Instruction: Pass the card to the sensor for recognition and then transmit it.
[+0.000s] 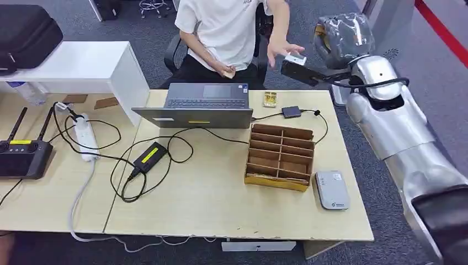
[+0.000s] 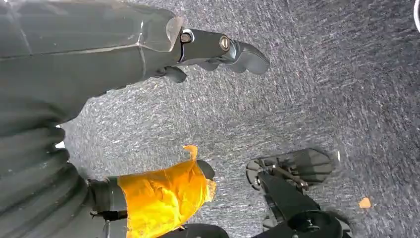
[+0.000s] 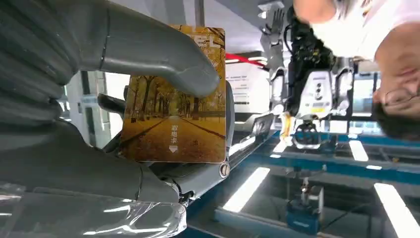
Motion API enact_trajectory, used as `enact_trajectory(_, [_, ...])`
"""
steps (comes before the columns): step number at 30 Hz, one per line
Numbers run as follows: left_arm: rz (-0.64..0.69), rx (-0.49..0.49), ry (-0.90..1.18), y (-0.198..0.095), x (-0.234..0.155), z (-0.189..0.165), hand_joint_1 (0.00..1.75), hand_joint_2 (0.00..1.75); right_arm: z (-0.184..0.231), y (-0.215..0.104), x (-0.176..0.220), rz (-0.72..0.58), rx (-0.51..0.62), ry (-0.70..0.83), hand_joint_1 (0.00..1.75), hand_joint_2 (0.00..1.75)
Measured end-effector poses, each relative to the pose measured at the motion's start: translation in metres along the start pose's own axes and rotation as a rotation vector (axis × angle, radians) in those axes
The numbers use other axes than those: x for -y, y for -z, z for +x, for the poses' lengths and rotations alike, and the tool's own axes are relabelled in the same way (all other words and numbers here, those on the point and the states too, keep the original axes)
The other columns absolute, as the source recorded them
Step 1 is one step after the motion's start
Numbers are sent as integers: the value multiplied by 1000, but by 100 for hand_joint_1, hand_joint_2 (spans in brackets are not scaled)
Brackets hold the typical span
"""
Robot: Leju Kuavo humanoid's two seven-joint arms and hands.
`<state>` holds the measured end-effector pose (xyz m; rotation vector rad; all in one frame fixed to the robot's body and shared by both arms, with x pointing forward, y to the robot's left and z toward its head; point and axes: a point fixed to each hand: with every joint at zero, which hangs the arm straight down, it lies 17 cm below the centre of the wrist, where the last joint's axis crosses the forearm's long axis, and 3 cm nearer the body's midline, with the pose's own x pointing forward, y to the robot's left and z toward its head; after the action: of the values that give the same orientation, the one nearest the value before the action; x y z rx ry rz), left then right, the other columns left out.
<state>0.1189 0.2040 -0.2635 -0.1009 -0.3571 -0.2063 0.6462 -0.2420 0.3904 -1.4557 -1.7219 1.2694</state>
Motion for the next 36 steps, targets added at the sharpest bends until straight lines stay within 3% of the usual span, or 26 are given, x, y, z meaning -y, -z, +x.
enact_trajectory(9, [-17,7,11,0,6,4,0,175,44,-5,-50,122,87,-76,175,175])
enact_trajectory(24, [-17,7,14,0,8,3,0,175,54,-11,-69,164,113,-92,175,175])
enact_trajectory(25, [-18,7,14,0,8,3,0,175,54,-12,-70,163,112,-91,0,175])
enact_trajectory(36, [2,4,10,1,4,2,0,175,59,-23,-85,183,129,-71,0,175])
